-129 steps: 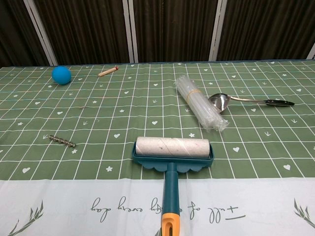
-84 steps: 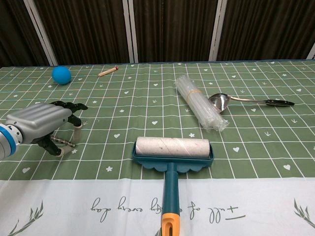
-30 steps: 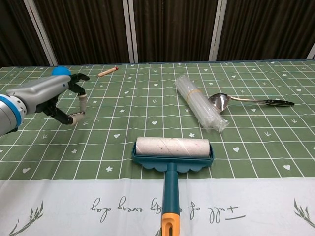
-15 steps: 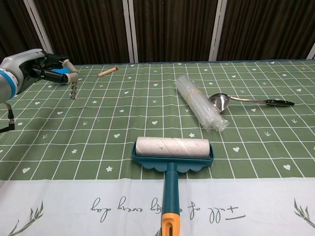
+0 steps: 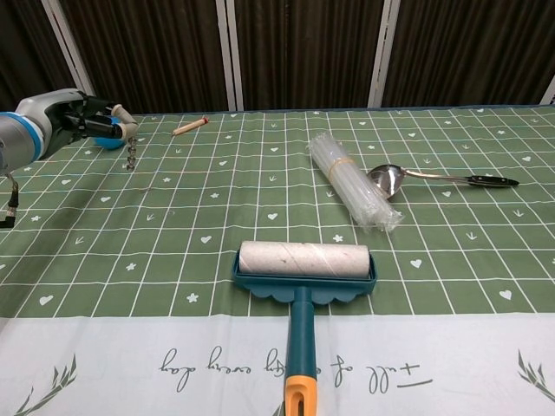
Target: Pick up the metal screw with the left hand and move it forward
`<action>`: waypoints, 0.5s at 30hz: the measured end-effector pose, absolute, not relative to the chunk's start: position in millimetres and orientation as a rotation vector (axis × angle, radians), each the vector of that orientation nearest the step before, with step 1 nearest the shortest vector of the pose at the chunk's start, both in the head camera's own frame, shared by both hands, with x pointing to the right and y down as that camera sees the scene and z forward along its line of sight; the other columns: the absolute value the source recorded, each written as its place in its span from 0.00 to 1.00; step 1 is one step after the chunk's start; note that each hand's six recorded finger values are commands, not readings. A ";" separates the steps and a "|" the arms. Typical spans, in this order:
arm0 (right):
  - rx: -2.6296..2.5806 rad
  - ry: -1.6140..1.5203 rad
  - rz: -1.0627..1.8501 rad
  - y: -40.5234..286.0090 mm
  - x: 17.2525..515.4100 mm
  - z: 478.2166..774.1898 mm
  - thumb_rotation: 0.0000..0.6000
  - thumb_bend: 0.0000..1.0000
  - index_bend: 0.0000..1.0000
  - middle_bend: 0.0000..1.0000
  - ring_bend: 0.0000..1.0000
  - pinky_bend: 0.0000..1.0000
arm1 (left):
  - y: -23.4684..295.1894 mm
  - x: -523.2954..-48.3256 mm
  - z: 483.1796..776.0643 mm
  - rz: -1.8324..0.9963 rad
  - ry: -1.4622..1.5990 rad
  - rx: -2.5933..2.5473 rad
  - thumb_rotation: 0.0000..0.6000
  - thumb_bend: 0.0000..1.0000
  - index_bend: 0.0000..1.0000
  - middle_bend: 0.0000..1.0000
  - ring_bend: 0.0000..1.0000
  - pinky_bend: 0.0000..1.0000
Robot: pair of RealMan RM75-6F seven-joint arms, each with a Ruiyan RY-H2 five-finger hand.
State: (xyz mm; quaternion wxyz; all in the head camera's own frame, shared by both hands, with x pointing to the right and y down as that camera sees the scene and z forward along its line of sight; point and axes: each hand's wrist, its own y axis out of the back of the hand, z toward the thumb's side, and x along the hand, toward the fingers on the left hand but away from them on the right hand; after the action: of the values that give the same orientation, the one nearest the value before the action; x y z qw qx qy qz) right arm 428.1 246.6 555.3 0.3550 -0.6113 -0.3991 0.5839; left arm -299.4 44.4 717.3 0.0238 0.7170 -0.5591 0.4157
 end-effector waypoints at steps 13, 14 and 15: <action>-1.598 -1.034 1.503 245.8 426.5 556.5 1.00 0.11 0.00 0.00 0.00 0.03 | 39.4 -297.9 736.2 1.357 -1.713 2.204 1.00 0.41 0.60 0.00 0.00 0.00; -1.599 -1.035 1.504 245.7 426.7 556.7 1.00 0.11 0.00 0.00 0.00 0.03 | 39.3 -297.2 737.4 1.361 -1.709 2.206 1.00 0.41 0.60 0.00 0.00 0.00; -1.600 -1.036 1.504 245.6 426.7 557.0 1.00 0.11 0.00 0.00 0.00 0.03 | 38.8 -296.5 738.3 1.364 -1.705 2.209 1.00 0.41 0.60 0.00 0.00 0.00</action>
State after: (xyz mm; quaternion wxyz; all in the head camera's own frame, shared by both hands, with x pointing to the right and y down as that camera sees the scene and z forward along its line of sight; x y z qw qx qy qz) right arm 426.7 245.6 557.0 0.3492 -0.6175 -0.3996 0.5806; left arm -296.5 38.8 738.3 0.0178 0.7111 -0.5489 0.4390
